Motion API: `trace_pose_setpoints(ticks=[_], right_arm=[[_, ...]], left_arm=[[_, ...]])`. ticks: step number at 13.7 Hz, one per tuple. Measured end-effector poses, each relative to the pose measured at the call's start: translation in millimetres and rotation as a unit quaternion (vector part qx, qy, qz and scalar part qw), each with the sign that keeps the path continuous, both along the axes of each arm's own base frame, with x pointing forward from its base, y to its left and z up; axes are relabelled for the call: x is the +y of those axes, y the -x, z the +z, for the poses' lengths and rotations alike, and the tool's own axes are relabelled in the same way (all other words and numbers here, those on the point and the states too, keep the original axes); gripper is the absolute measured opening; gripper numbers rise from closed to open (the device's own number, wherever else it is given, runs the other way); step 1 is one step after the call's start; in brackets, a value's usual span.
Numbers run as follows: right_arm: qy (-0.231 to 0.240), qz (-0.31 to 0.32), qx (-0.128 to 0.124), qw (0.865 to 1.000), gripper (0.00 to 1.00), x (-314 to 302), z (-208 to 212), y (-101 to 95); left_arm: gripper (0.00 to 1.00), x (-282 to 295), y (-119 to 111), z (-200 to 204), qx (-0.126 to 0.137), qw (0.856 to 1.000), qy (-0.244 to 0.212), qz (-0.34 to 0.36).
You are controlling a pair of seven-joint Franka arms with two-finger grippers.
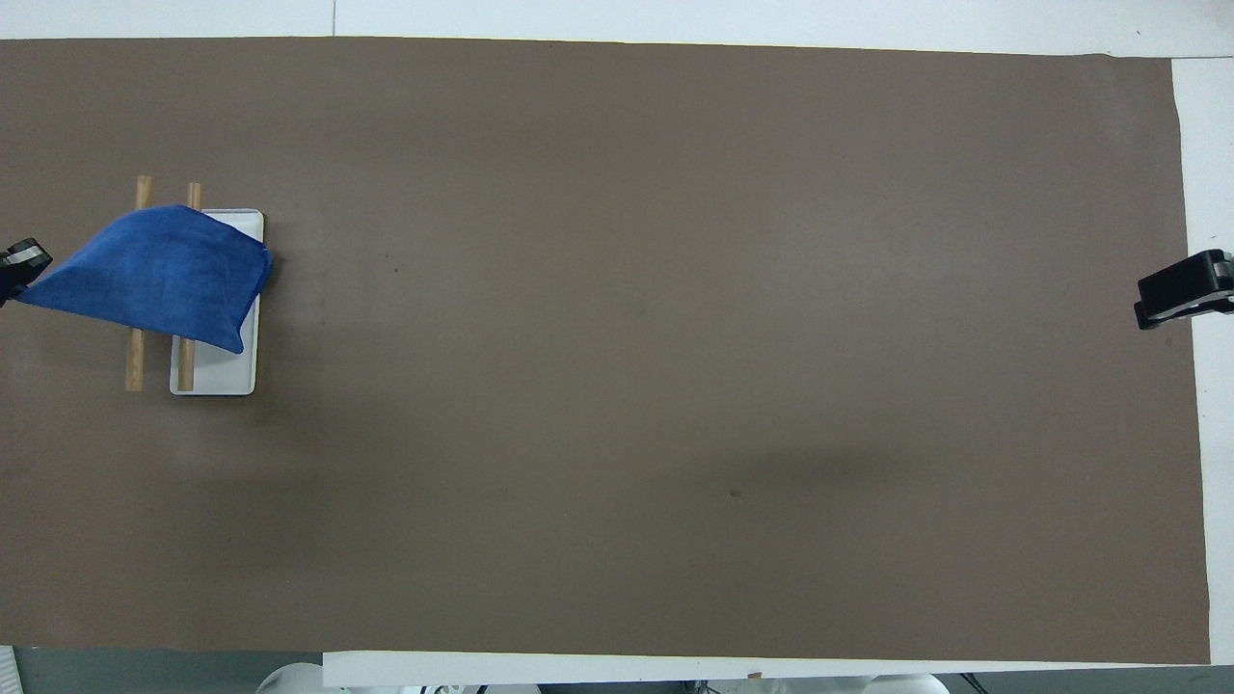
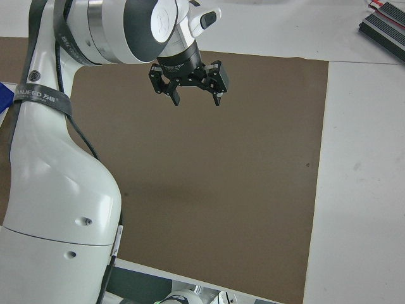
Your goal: Right arm passes towel to left arm to hang
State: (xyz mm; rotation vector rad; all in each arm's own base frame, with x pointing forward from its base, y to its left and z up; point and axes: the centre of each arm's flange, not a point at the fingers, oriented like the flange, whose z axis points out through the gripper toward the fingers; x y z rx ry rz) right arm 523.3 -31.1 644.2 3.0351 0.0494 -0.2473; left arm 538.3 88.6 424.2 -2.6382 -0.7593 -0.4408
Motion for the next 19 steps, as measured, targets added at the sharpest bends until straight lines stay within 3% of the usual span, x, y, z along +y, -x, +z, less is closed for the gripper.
trace_pose_setpoints(ticks=[3,7,9,11,14,17,19], right_arm=[[-0.002,0.0,0.001,1.0,1.0,1,-1,0.2],[-0.003,0.0,0.001,1.0,1.0,1,-1,0.4],[-0.003,0.0,0.001,1.0,1.0,1,-1,0.5],[-0.003,0.0,0.001,1.0,1.0,0,-1,0.5],[-0.003,-0.001,0.001,1.0,1.0,0,-1,0.6],[-0.003,-0.001,0.001,1.0,1.0,0,-1,0.7],[-0.003,-0.001,0.001,1.0,1.0,0,-1,0.7]], left_arm=[[0.3,8,1,3,0.004,1.0,-0.005,-0.025],[0.8,-30,-2,21,-0.005,0.999,-0.004,-0.053],[0.99,-56,-1,48,0.012,0.999,0.019,-0.042],[1.0,-90,0,89,0.05,0.995,0.06,-0.054],[1.0,-126,6,152,0.114,0.979,0.131,-0.105],[1.0,-134,4,185,0.172,0.947,0.18,-0.201],[1.0,-129,-2,188,0.192,0.929,0.188,-0.254]])
